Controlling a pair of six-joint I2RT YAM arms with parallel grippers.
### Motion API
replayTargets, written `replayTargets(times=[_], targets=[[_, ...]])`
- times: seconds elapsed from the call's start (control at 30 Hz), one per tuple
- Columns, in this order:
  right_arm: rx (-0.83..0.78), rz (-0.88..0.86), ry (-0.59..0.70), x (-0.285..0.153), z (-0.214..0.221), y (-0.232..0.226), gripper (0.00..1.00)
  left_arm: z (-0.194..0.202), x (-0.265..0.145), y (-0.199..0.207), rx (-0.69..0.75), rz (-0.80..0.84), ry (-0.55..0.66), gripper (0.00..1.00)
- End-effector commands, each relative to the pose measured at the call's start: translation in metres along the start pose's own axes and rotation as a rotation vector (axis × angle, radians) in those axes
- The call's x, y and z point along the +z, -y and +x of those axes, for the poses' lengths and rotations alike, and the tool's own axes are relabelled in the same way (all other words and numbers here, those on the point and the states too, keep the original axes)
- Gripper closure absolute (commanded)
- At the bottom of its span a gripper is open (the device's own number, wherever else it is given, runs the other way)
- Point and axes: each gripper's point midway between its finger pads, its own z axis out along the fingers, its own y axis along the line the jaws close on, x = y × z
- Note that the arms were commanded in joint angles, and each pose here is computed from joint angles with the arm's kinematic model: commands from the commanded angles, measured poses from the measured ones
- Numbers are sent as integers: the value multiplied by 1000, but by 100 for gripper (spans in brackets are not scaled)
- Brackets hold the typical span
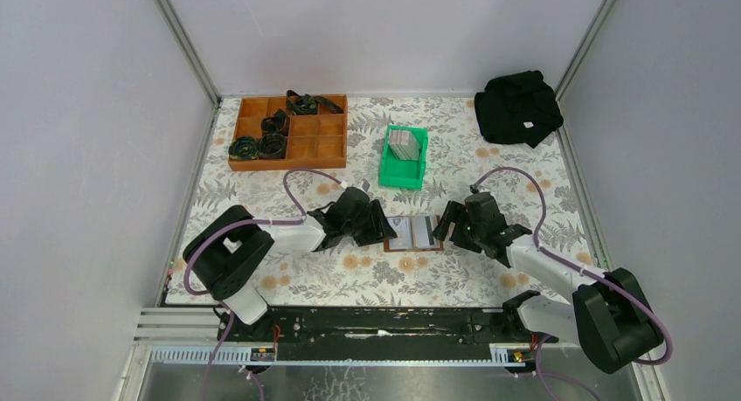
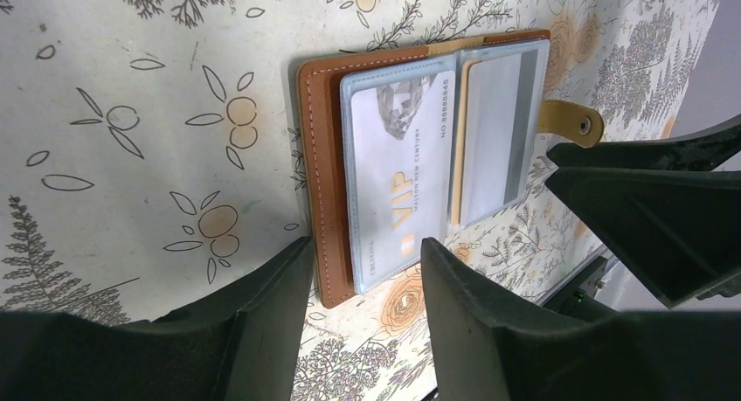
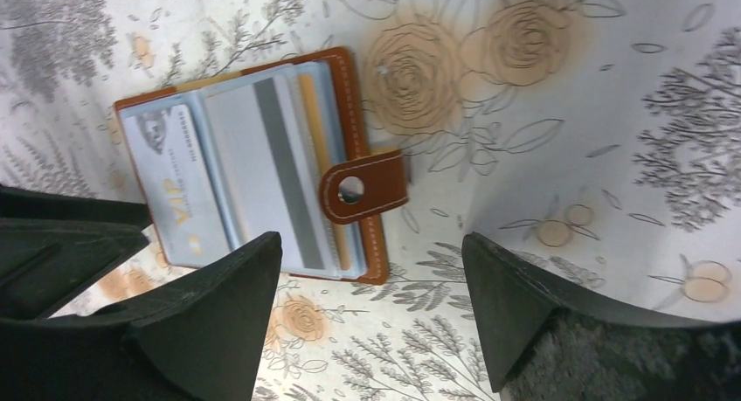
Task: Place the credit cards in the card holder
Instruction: Close the card holder at the center of the board.
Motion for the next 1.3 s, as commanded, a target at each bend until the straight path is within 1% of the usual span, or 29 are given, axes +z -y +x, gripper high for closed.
replayTargets(times=[0.0, 0.23, 0.43, 0.73, 1.03, 1.17, 1.27], targets=[[-50, 195, -16, -7, 6, 39, 17, 21, 5, -32, 6, -112, -66, 44], [-95, 222, -15, -1, -11, 32, 21, 23, 5, -35, 3, -117, -70, 44], [-133, 253, -21, 5, -20, 31, 29, 23, 5, -34, 1, -116, -69, 44], [-167, 251, 32, 0, -38, 25, 52, 24, 7, -34, -7, -118, -72, 44], [-193, 235, 81, -4, -51, 18, 59, 26, 9, -31, -9, -119, -74, 44], [-214, 234, 64, 0, -52, 16, 68, 27, 10, -31, -9, -119, -75, 44], [-222, 228, 56, 2, -53, 14, 76, 28, 10, -31, -10, -123, -77, 44]])
